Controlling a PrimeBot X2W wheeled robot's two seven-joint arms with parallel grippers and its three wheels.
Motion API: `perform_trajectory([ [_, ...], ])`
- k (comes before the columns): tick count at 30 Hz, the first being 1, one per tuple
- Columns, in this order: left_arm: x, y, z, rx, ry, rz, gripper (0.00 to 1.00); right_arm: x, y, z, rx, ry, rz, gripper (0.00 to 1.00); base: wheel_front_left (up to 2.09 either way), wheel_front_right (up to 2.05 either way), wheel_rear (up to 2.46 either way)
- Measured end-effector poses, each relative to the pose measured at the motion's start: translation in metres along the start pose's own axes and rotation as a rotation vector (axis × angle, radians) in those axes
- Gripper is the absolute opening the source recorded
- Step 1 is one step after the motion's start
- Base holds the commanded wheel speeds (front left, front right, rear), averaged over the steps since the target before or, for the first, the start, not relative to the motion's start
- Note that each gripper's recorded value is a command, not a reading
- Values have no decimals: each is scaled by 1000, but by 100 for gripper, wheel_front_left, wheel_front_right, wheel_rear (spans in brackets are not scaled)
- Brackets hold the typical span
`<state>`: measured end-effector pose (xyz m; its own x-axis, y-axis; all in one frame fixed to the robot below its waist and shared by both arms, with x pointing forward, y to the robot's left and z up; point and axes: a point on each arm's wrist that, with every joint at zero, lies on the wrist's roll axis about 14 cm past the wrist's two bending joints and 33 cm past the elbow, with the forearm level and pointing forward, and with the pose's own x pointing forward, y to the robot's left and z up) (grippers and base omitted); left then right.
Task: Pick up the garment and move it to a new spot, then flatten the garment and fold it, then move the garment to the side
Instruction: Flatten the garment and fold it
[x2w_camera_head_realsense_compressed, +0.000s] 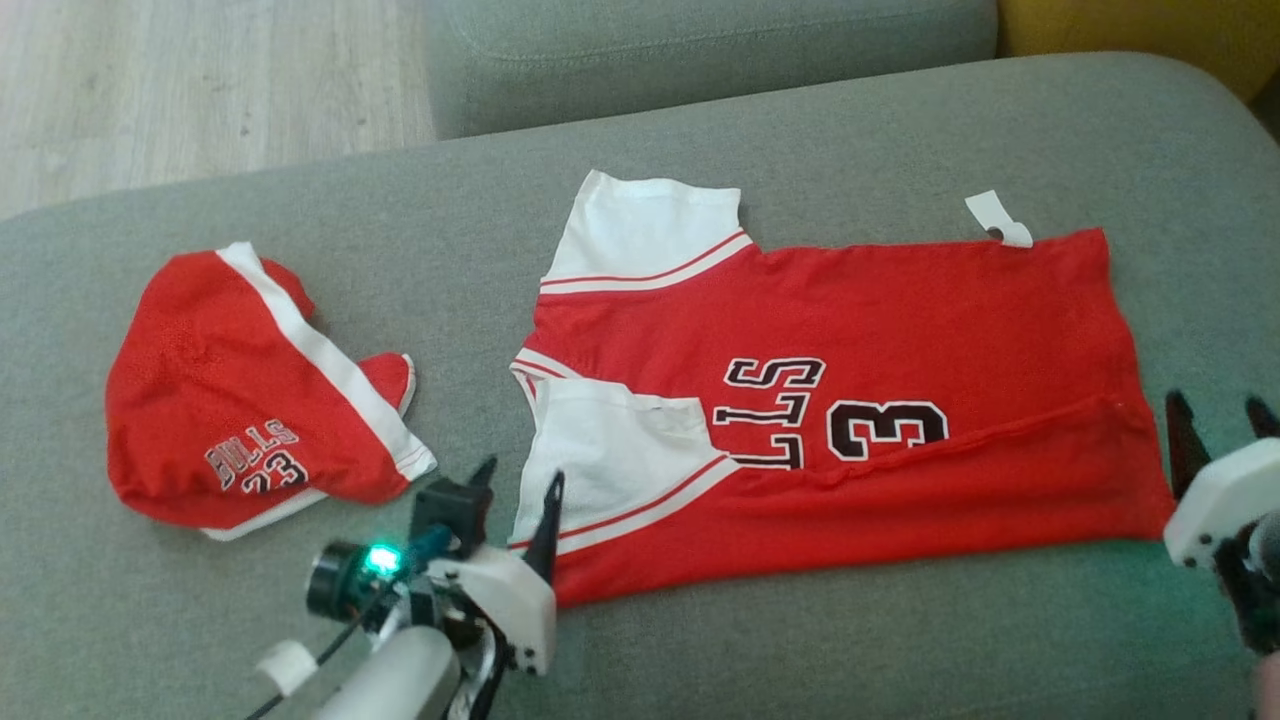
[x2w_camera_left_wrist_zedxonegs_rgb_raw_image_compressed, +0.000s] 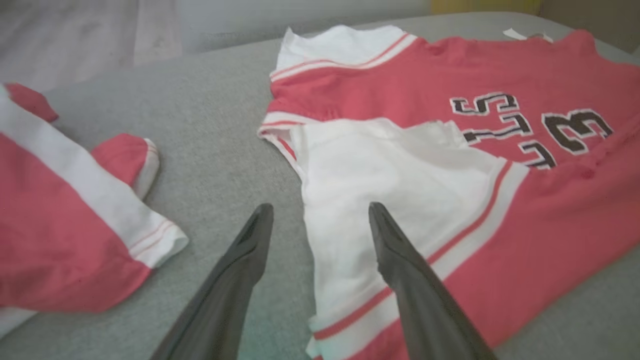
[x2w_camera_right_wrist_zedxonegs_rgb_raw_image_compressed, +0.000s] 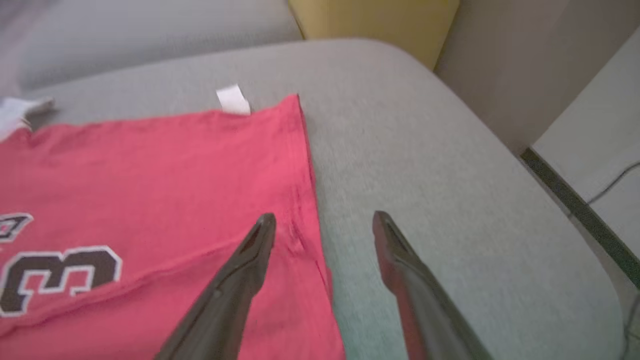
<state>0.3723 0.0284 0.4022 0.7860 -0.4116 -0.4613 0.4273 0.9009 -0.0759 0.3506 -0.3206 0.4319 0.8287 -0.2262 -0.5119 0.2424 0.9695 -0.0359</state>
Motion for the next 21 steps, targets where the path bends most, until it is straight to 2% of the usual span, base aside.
perform_trajectory([
  [5, 4, 13, 58, -35, -249, 33, 100, -5, 16, 46, 52, -235, 23, 100, 0, 0, 0],
  [8, 2, 14, 110, -49, -451, 6, 100, -10, 22, 65, 83, -359, 24, 100, 0, 0, 0],
  [11, 5, 13, 141, -52, -544, -45, 100, -11, 28, 74, 104, -439, 24, 100, 0, 0, 0],
  [14, 17, 18, 153, -8, -544, -84, 100, -7, 28, 88, 110, -501, 14, 100, 0, 0, 0],
  [21, 72, 20, 193, 209, -436, -199, 100, 10, 33, 105, 102, -547, 12, 100, 0, 0, 0],
])
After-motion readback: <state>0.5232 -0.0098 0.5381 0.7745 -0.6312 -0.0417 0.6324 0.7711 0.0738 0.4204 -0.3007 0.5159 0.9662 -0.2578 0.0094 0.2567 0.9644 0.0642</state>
